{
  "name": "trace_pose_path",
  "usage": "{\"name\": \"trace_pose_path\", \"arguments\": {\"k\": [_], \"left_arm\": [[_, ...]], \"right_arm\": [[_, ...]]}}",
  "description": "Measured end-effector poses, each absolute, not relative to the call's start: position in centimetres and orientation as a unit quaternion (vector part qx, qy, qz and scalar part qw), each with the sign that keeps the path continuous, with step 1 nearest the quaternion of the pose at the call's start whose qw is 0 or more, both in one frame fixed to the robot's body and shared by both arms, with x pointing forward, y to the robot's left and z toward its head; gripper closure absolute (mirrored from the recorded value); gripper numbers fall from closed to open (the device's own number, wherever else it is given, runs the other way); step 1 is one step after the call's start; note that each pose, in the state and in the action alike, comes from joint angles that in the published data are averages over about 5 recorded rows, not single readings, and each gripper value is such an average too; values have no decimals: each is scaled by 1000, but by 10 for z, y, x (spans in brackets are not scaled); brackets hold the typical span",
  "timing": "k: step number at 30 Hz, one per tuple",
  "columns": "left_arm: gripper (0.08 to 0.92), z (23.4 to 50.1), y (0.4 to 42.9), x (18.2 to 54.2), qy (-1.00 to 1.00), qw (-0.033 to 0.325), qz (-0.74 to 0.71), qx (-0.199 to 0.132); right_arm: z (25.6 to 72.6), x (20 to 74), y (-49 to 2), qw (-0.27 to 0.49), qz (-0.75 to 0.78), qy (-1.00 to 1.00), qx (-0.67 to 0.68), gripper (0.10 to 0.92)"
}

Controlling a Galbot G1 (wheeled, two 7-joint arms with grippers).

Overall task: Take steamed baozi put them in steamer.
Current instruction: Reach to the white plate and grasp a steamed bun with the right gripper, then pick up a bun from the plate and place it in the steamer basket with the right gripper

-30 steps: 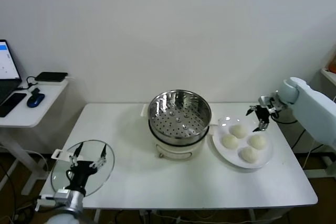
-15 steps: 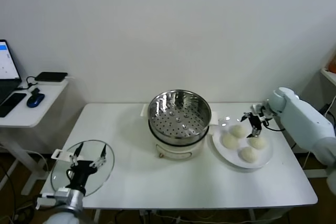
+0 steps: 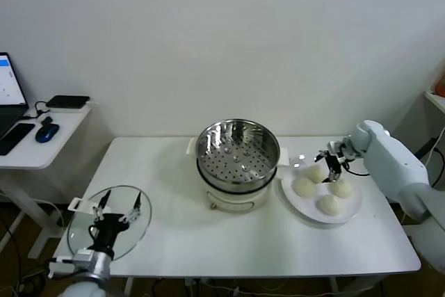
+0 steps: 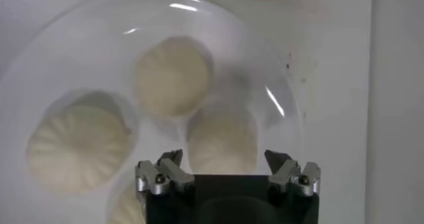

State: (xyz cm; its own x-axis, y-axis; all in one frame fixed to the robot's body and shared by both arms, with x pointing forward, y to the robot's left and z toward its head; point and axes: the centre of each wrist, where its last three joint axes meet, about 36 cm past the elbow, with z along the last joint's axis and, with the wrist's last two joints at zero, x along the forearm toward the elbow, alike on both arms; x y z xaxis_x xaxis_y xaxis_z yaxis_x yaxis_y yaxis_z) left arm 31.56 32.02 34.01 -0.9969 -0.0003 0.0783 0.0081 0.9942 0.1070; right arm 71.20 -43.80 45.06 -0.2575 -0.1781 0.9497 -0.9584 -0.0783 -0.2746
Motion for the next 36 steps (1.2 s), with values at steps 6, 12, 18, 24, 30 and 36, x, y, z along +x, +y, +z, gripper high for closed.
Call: {"name": "trace_pose_path", "arguments": {"k": [6,12,18,24,30,36], "left_arm": [[177,339,320,316,-998,40,-53,-3],[177,338,319,316,-998,41,-52,-4],[177,337,319,316,-998,42,-52,-3],[177,336,320,316,-998,43,-52,-2],[177,335,320,315,-998,44,-52,-2],[177,335,320,314,-998,44,-52,-2]], "right_arm": [[443,711,-439,362,540,-582,489,200],[438,711,-436,363,536,-586,488,200],[436,712,-433,362,534,-589,487,272],[435,712,-434,363,532,-591,486,364],[436,711,-437,362,532,-593,484,373],[439,710,-439,359,536,-590,486,377]]}}
